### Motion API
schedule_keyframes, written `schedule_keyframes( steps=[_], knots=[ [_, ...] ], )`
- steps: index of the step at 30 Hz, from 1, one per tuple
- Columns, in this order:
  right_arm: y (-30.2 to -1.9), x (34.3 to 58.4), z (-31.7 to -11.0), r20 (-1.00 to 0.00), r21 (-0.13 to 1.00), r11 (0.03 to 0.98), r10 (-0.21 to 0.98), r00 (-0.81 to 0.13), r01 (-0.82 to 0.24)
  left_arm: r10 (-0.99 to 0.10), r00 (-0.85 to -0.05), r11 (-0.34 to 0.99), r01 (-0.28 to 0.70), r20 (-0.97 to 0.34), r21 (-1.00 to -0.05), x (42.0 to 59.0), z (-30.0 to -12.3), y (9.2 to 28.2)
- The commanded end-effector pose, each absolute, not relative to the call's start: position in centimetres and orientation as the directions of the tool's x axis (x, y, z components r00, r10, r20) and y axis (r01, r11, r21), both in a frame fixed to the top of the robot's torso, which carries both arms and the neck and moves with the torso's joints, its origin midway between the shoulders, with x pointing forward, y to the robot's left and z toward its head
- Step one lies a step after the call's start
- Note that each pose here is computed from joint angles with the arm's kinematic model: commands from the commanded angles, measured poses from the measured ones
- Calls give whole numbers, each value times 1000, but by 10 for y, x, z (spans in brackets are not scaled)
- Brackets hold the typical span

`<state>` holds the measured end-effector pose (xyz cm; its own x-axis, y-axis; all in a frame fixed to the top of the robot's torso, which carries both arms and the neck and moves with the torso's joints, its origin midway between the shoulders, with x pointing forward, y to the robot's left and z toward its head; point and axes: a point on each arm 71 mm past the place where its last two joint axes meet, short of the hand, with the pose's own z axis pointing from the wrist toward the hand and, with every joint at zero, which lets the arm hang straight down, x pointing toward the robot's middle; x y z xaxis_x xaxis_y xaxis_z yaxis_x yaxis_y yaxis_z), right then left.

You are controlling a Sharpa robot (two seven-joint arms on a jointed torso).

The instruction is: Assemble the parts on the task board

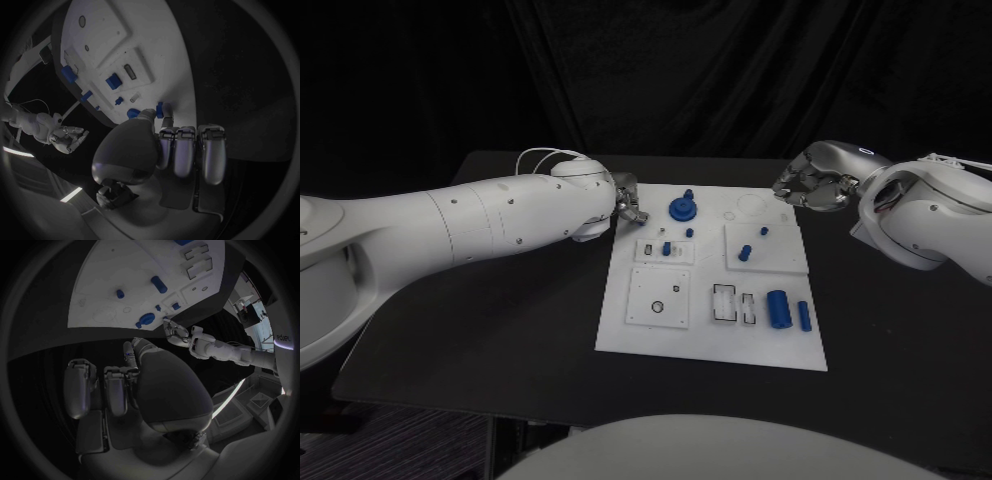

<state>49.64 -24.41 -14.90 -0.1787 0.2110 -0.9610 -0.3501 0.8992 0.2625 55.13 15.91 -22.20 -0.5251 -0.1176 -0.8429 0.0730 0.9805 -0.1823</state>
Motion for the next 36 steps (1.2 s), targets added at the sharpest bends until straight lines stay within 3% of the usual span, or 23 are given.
schedule_keyframes(
  steps=[1, 14, 36],
  knots=[
    [-246, 496, -150, -961, 261, 908, 211, -180, -327, -127, -516, 975, 90, -847, -201, 550, -222, 157],
    [-248, 497, -151, -961, 258, 912, 208, -184, -318, -199, -512, 962, 61, -836, -266, 542, -221, 160],
    [-253, 497, -152, -957, 268, 916, 217, -190, -300, -265, -499, 931, 89, -825, -354, 504, -213, 173]
  ],
)
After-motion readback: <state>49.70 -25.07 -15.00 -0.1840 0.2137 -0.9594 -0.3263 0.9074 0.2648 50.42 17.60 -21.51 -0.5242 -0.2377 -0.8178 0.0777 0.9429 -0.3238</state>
